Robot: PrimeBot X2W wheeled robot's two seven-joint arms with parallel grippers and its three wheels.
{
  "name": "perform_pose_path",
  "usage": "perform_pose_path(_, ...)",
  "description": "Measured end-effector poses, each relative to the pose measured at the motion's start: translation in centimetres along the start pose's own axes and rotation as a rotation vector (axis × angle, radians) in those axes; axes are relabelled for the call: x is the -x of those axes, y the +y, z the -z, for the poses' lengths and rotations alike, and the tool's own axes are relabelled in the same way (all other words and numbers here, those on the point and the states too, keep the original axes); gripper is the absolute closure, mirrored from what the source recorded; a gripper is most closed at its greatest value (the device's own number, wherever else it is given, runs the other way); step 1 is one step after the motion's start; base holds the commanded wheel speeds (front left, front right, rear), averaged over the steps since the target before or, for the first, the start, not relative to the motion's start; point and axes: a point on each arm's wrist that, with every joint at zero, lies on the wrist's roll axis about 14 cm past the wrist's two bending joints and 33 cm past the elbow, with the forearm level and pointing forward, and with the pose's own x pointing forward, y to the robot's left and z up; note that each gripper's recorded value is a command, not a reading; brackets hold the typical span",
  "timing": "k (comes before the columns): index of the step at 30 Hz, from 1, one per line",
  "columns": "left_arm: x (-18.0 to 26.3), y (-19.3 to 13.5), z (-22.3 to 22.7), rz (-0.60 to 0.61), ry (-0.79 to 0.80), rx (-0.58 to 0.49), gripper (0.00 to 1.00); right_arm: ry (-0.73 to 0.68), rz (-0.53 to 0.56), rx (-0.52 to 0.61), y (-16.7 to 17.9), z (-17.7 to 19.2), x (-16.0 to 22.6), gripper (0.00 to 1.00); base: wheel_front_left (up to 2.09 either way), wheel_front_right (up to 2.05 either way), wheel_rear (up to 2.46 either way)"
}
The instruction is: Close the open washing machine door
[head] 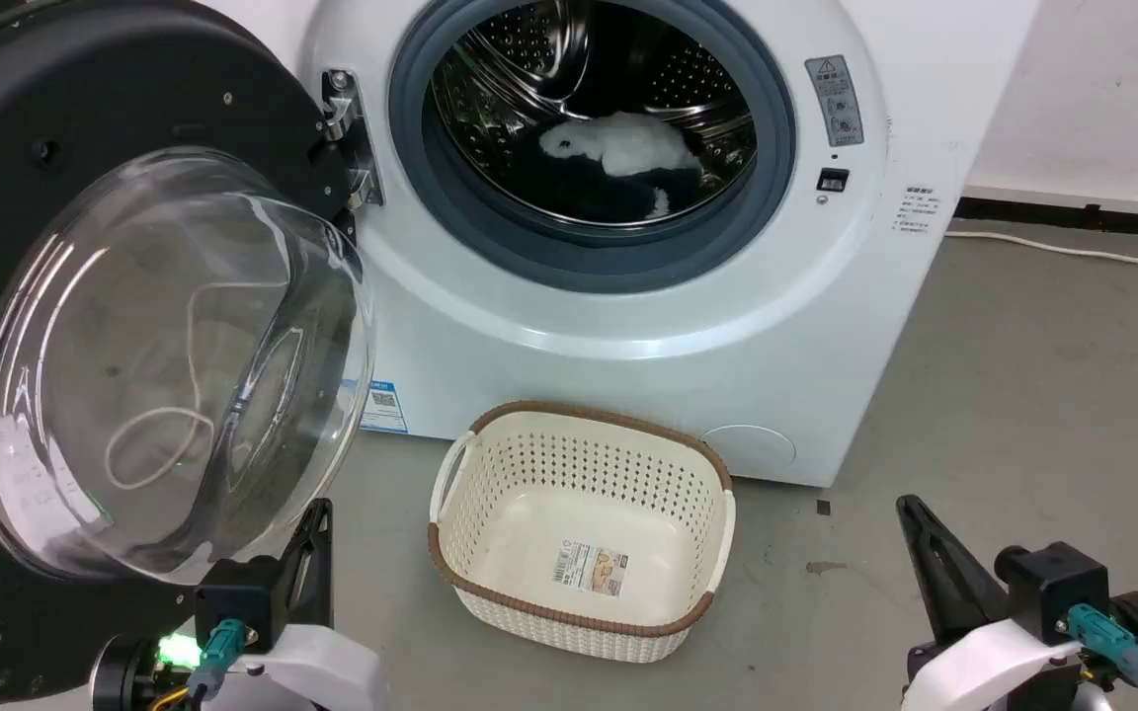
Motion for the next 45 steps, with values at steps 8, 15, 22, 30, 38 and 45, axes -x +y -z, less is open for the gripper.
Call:
perform_pose_path(8,0.00,-0.02,0.00,0.001,0.000,0.000,1.00,0.000,0.000,0.000,-0.01,0.00,0.00,1.00,0.00,0.00,0.00)
perform_pose_path(15,0.00,-0.02,0.00,0.001,0.000,0.000,1.00,0.000,0.000,0.000,-0.01,0.00,0.00,1.00,0.00,0.00,0.00)
perform_pose_path(22,0.00,-0.01,0.00,0.000,0.000,0.000,1.00,0.000,0.000,0.000,-0.01,0.00,0.00,1.00,0.00,0.00,0.00)
perform_pose_path(30,0.00,-0.01,0.00,0.000,0.000,0.000,1.00,0.000,0.000,0.000,0.00,0.00,0.00,1.00,0.00,0.00,0.00)
perform_pose_path(38,0.00,-0.01,0.00,0.000,0.000,0.000,1.00,0.000,0.000,0.000,-0.01,0.00,0.00,1.00,0.00,0.00,0.00)
perform_pose_path(45,0.00,-0.02,0.00,0.001,0.000,0.000,1.00,0.000,0.000,0.000,-0.01,0.00,0.00,1.00,0.00,0.00,0.00)
